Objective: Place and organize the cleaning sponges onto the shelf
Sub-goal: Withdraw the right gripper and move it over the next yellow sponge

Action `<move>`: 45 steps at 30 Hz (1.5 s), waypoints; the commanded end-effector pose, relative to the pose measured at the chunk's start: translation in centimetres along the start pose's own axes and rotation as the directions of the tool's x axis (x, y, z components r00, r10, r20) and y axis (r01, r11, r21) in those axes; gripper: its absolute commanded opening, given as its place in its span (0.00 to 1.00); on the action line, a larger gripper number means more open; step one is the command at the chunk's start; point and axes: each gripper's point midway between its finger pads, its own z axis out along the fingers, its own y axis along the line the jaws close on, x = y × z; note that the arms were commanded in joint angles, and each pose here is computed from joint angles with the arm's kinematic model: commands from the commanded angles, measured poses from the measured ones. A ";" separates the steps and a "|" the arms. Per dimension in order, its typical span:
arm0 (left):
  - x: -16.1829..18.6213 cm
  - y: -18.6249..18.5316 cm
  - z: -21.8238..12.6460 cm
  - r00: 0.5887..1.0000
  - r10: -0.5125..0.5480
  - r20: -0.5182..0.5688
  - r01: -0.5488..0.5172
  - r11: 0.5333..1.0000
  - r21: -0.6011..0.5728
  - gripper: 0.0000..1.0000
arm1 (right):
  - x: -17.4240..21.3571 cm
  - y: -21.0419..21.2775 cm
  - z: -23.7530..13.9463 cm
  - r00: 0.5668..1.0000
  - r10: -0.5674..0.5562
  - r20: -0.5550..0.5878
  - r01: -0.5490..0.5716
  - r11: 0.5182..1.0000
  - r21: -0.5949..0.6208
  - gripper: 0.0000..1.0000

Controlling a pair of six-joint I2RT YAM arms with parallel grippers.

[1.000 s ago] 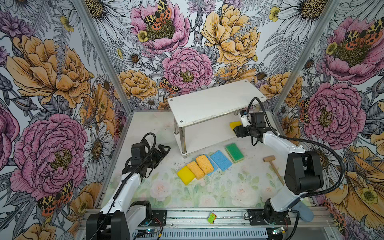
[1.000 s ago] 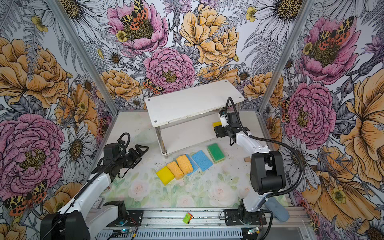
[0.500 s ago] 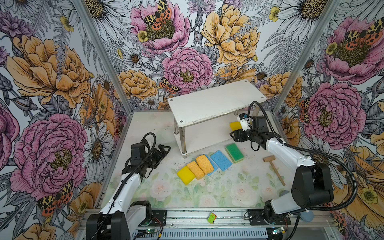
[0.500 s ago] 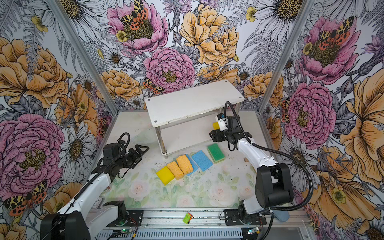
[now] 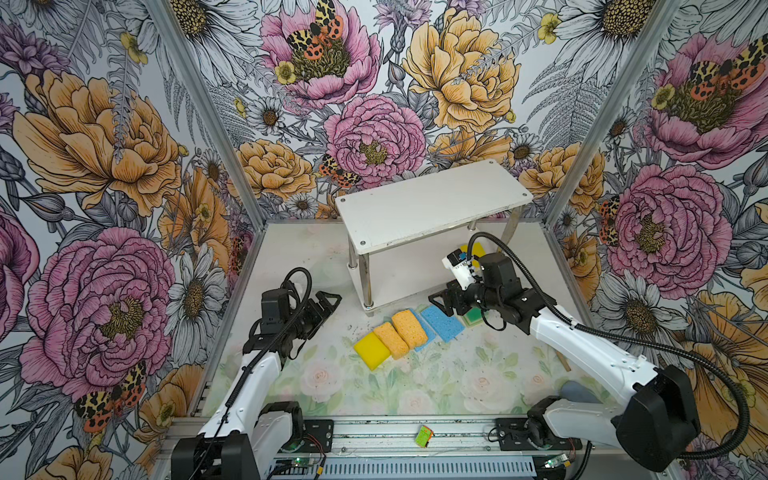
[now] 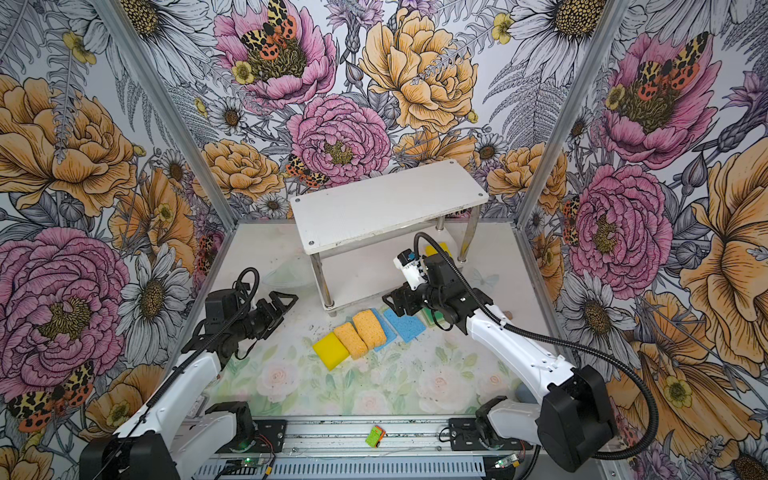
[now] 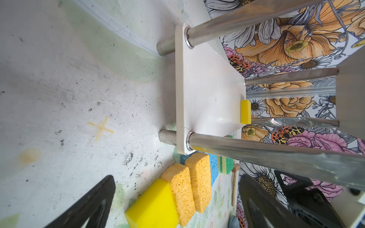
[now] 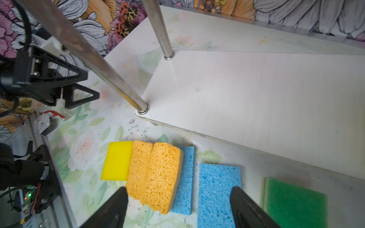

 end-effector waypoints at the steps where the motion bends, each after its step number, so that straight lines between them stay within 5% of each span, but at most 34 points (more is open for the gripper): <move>1: 0.2 0.2 -0.1 1.000 0.018 0.005 -0.018 1.000 0.001 0.99 | 0.7 2.8 0.4 1.000 -0.017 -0.008 0.017 1.000 -0.008 0.84; 20: 0.4 1.8 1.3 0.999 0.033 -0.041 -0.035 0.999 -0.039 0.99 | 8.9 16.1 9.3 0.948 -0.118 -0.296 0.068 0.982 -0.174 0.84; 45: 0.6 3.0 1.6 0.999 0.014 -0.043 -0.017 0.998 -0.061 0.99 | 10.0 14.1 15.3 0.930 -0.039 -0.366 0.058 0.997 0.042 0.82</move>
